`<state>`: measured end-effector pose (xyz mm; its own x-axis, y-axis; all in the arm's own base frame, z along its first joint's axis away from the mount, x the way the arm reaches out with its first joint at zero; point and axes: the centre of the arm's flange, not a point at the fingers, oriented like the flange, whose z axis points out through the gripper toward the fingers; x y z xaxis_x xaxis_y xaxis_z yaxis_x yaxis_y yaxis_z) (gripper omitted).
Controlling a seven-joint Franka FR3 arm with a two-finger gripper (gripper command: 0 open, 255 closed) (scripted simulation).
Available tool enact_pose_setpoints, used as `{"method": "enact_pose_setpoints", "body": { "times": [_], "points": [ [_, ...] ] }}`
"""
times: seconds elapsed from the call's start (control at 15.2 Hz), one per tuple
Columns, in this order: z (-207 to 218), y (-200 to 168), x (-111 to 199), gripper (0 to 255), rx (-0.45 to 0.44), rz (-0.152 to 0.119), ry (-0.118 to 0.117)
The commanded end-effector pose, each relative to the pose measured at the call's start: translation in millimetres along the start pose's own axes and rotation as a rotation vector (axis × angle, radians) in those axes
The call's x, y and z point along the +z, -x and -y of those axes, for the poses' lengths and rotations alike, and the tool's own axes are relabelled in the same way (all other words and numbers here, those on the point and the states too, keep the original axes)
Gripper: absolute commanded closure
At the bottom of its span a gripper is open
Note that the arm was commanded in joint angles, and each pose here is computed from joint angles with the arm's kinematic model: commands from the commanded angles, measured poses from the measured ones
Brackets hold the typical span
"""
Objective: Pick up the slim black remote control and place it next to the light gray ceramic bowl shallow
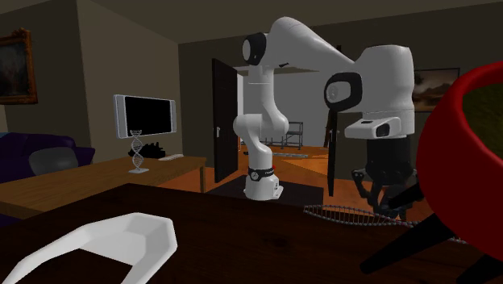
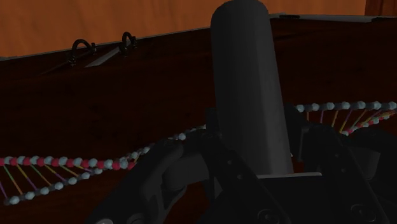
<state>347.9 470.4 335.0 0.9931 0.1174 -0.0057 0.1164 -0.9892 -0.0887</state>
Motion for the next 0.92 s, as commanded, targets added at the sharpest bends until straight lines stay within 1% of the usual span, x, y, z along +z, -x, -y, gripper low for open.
{"method": "enact_pose_setpoints", "body": {
  "times": [0.0, 0.4, 0.46, 0.79, 0.86],
  "points": [
    [0, 1, 8, 255, 0.002, 0.004, 0.003],
    [0, 1, 8, 255, 0.002, 0.004, 0.003],
    [0, 1, 8, 0, 0.002, 0.004, 0.003],
    [0, 1, 8, 0, 0.002, 0.004, 0.003],
    [0, 1, -5, 0, 0.002, 0.004, 0.003]
  ]
}}
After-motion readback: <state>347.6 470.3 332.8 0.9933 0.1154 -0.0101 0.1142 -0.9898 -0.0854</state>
